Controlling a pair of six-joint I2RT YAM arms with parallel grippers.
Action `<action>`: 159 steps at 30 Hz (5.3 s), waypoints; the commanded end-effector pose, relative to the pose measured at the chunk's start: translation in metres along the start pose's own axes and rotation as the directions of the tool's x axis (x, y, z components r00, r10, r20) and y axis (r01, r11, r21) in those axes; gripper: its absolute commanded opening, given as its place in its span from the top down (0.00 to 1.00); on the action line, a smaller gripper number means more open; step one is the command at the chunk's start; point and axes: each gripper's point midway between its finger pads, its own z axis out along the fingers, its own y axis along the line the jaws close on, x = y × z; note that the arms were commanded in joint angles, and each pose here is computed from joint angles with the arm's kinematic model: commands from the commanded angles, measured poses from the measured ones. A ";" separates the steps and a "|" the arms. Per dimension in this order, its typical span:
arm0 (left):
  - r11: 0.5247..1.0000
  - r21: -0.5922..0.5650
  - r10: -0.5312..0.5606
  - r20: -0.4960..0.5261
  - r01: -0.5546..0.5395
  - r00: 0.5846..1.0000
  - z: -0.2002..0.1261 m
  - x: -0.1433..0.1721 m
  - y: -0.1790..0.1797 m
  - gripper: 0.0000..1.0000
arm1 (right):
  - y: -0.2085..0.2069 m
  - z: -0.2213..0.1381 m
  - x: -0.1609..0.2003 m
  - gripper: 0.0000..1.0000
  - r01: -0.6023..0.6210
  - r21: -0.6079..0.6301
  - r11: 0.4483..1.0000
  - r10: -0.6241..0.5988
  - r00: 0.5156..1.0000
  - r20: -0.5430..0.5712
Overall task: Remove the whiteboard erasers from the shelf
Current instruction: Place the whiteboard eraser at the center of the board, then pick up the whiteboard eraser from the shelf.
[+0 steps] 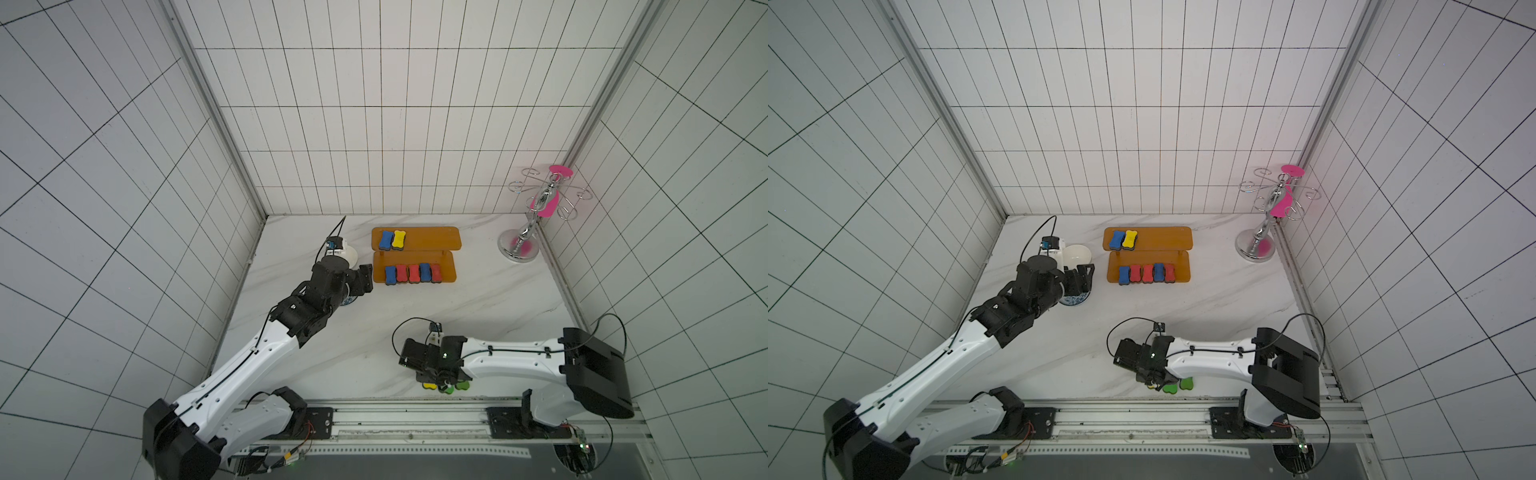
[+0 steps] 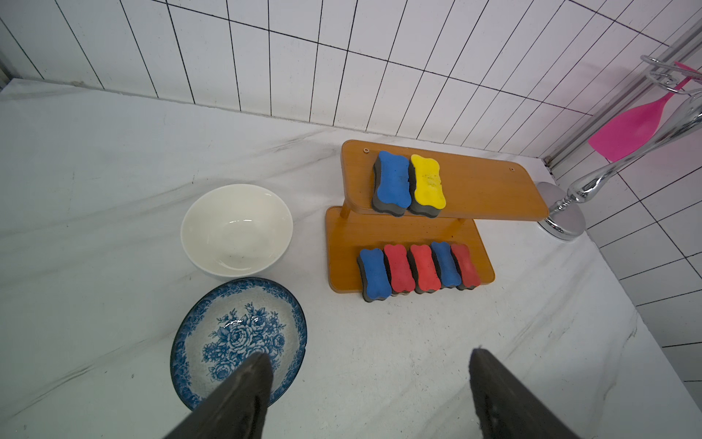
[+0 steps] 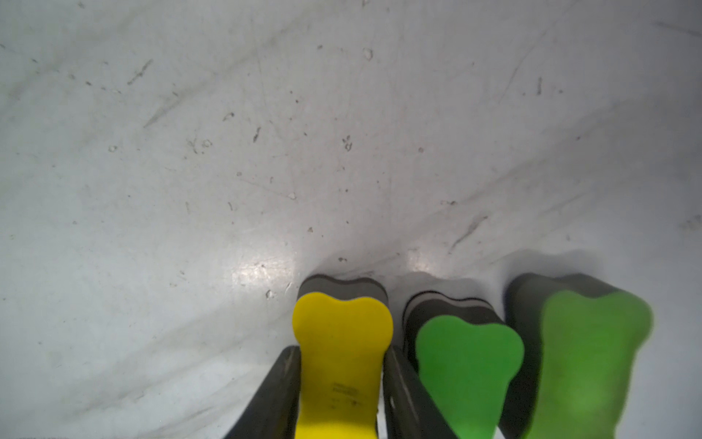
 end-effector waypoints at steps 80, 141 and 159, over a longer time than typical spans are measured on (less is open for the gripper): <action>1.000 0.017 0.008 0.071 -0.009 0.997 0.035 -0.031 -0.008 0.17 | 0.094 -0.045 -0.401 0.48 0.171 -0.183 0.968 -0.080 0.903 0.421; 0.994 -0.089 -0.066 0.040 0.069 0.997 0.019 -0.021 0.022 0.16 | 0.083 -0.024 -0.393 0.49 -0.150 -0.057 0.987 0.160 0.908 0.387; 0.994 -0.073 -0.076 0.031 0.078 0.997 0.003 -0.020 0.024 0.16 | 0.085 -0.103 -0.335 0.92 -0.053 -0.162 0.985 0.115 0.908 0.403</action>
